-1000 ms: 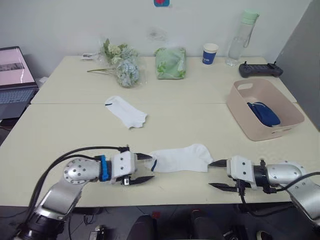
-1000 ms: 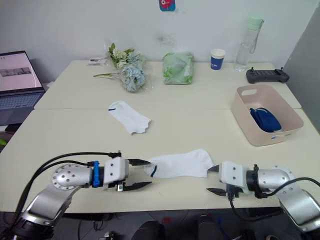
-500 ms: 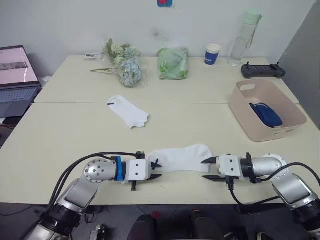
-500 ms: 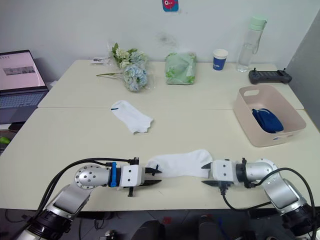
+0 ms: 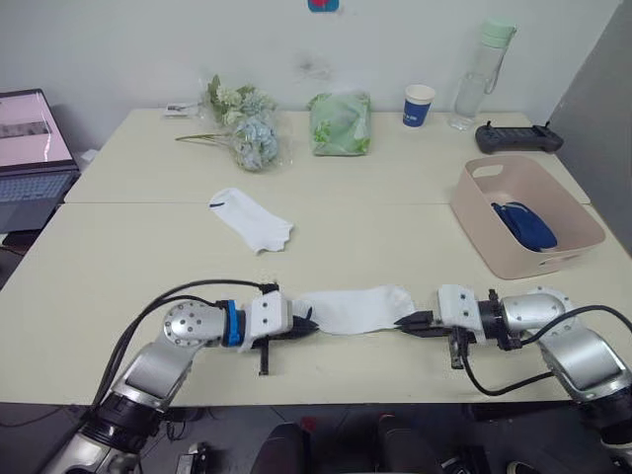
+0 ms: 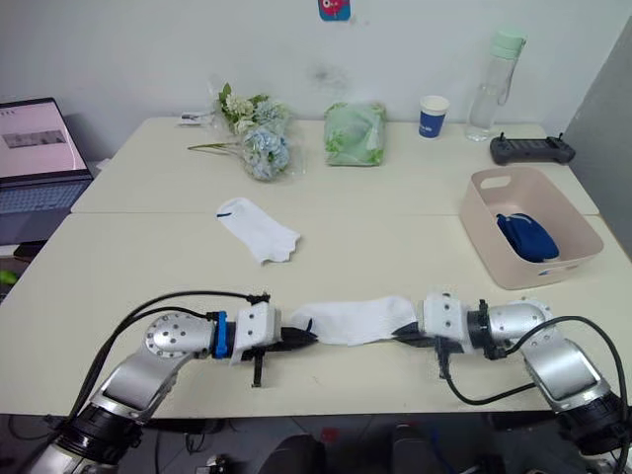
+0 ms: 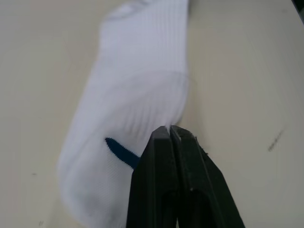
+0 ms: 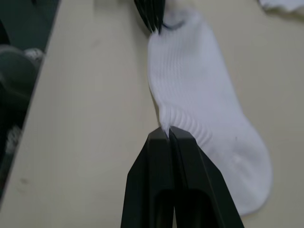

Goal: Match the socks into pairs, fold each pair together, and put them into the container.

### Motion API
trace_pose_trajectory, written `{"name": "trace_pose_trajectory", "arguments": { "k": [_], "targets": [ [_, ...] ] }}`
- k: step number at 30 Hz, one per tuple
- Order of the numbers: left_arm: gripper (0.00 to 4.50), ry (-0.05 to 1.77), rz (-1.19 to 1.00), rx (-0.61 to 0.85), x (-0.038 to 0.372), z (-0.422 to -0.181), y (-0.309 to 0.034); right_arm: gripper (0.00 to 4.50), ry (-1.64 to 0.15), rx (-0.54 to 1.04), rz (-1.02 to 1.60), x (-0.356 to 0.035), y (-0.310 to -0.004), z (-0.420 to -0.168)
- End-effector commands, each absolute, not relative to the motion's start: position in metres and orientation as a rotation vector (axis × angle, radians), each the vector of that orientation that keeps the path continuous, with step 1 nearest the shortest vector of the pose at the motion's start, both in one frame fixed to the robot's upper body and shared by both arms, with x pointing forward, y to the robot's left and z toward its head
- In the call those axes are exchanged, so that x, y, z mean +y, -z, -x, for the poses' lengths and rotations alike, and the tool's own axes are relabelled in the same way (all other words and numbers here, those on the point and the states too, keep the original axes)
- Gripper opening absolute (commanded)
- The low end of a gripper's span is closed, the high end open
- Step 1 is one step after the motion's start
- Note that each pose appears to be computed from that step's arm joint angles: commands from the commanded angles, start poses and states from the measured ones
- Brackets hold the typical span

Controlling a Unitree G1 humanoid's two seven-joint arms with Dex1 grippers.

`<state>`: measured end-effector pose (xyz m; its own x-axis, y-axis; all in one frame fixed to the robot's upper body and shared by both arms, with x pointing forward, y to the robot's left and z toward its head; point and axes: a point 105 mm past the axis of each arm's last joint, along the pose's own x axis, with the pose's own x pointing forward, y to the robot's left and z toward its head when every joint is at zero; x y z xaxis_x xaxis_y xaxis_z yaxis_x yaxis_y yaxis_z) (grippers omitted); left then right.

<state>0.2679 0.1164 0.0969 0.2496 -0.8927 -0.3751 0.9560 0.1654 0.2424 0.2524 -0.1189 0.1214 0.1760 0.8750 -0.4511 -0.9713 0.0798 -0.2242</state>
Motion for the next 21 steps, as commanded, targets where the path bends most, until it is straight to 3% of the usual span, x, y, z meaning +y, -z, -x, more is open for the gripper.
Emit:
{"name": "trace_pose_trajectory", "arguments": {
  "k": [1, 6, 15, 21],
  "targets": [
    [0.00, 1.337, -0.318, 0.159, 0.121, -0.271, -0.139, 0.03, -1.414, 0.230, 0.364, -0.120, -0.159, -0.248],
    [0.00, 1.256, -0.195, 0.198, 0.130, -0.298, -0.162, 0.03, -1.302, 0.246, 0.238, -0.129, -0.174, -0.271],
    [0.00, 1.495, -0.328, 0.311, 0.126, -0.244, -0.162, 0.03, -1.511, 0.372, 0.274, -0.120, -0.176, -0.224],
    [0.00, 1.561, -0.269, 0.410, 0.127, -0.218, -0.158, 0.03, -1.589, 0.459, 0.195, -0.117, -0.176, -0.200]
  ]
}}
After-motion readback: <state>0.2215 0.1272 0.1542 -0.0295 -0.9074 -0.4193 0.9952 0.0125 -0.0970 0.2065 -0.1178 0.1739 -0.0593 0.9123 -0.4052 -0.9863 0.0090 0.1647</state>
